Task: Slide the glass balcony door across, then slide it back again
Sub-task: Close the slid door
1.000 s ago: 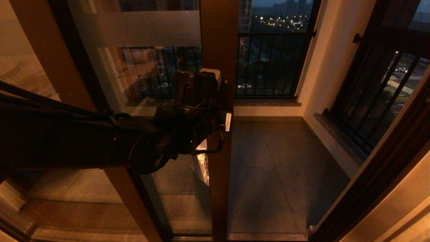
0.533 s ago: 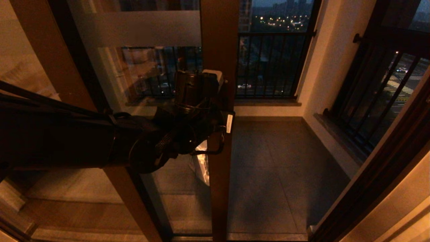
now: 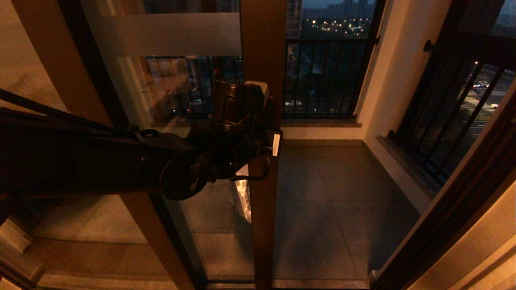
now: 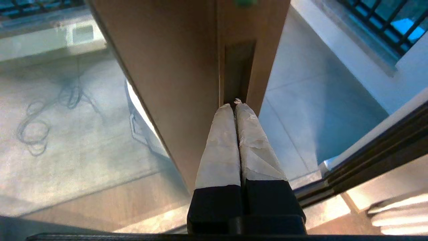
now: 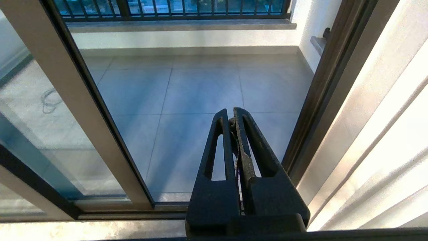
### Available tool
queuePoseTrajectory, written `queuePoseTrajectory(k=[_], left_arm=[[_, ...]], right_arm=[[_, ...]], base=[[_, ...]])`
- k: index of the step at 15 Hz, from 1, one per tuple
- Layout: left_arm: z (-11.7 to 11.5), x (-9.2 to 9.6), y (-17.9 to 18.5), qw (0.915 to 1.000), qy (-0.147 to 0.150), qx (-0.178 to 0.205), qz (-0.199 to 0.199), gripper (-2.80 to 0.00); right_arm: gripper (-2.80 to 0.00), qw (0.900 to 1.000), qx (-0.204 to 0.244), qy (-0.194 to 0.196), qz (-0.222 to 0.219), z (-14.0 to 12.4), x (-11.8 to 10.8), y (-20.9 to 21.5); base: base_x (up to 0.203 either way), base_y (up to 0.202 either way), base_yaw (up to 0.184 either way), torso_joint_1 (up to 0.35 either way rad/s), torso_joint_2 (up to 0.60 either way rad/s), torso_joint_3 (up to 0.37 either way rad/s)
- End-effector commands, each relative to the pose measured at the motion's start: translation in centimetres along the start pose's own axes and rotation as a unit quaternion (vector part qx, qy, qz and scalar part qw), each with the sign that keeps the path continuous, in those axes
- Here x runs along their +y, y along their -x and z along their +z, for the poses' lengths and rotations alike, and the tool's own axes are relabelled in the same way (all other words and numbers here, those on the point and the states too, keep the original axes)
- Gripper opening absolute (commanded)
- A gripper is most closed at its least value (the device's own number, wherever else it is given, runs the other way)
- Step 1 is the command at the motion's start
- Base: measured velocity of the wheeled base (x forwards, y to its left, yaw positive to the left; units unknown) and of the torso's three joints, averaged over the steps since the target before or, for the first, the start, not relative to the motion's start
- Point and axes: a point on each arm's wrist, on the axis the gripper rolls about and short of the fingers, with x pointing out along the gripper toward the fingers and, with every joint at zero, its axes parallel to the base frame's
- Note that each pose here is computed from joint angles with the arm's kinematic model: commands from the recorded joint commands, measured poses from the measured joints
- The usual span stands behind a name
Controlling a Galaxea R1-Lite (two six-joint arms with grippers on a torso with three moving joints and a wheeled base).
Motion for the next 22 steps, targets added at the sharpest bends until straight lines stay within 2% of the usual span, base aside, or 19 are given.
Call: queuePoseTrajectory(k=[1, 12, 22], left_arm=[[-0.2, -0.2, -0.6, 1.0000, 0.000, 0.001, 0.001, -2.80], [-0.9, -1.1, -3.0, 1.0000, 0.001, -0.003, 0.002, -2.80], [-0.4, -0.7, -2.2, 1.0000, -0.001, -0.004, 0.007, -2.80]], right_arm=[[-2.80, 1.000, 0.001, 0.000, 0.000, -0.1, 0.0, 0.0], [-2.80, 1.000, 0.001, 0.000, 0.000, -0.1, 0.0, 0.0], [-2.80, 1.000, 0.001, 0.000, 0.000, -0.1, 0.0, 0.0]], base=[[0.000, 0.000, 0.000, 0.000, 0.00, 0.000], [0.000, 0.000, 0.000, 0.000, 0.00, 0.000], [0.000, 0.000, 0.000, 0.000, 0.00, 0.000]])
